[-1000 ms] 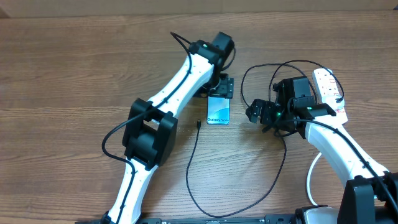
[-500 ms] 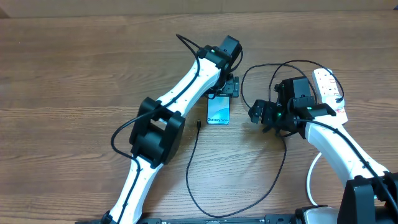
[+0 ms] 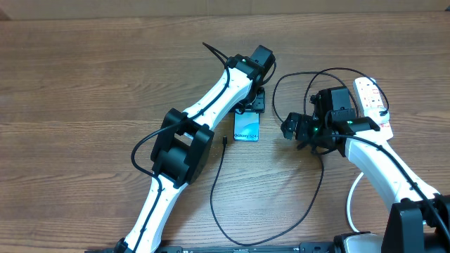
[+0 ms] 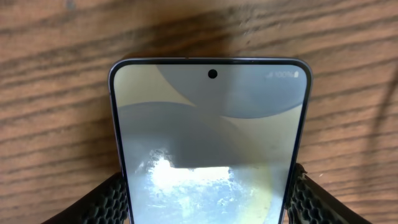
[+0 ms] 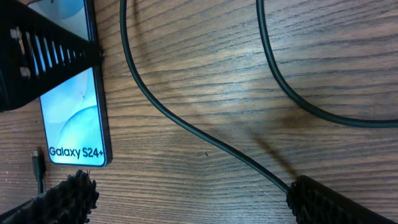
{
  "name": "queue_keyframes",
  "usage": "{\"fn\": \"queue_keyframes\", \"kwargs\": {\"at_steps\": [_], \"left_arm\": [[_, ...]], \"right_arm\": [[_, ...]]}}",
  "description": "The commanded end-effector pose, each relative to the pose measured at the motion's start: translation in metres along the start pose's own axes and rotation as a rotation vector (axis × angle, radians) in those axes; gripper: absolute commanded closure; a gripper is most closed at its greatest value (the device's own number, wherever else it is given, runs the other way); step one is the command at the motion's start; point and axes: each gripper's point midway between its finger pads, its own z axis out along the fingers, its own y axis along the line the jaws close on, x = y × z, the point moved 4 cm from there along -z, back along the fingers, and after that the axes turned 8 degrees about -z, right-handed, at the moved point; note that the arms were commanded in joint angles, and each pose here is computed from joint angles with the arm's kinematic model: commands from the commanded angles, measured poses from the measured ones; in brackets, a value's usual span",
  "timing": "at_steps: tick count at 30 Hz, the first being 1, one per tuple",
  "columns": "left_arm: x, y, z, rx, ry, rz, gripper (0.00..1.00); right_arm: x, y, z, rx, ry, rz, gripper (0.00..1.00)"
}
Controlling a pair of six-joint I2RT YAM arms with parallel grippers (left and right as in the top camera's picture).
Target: Plug charger to phone and switch on socket
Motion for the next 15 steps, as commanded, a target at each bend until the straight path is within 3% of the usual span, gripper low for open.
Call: {"fn": "queue_keyframes", "kwargs": {"at_steps": [1,6,8,15], "left_arm": [[0.010,0.009,0.022,-0.057,0.059,0.004,0.37],[0.013,0.013,0.022,-0.073,0.077,0.002,0.44],[0.012,0.016,0.021,-0.076,0.083,-0.005,0.53],[-0.001,0.016,-0.002,0.002,0.084,-0.002,0.52]], "right_arm": [[-0.004,-0.001,-0.002,0.008,-0.014,-0.006,0.00],[-0.003,-0.002,-0.002,0.010,-0.007,-0.005,0.00],[-0.002,-0.002,-0.002,0.010,-0.006,-0.004,0.00],[-0.003,-0.002,-0.002,0.009,-0.008,-0.004,0.00]]}}
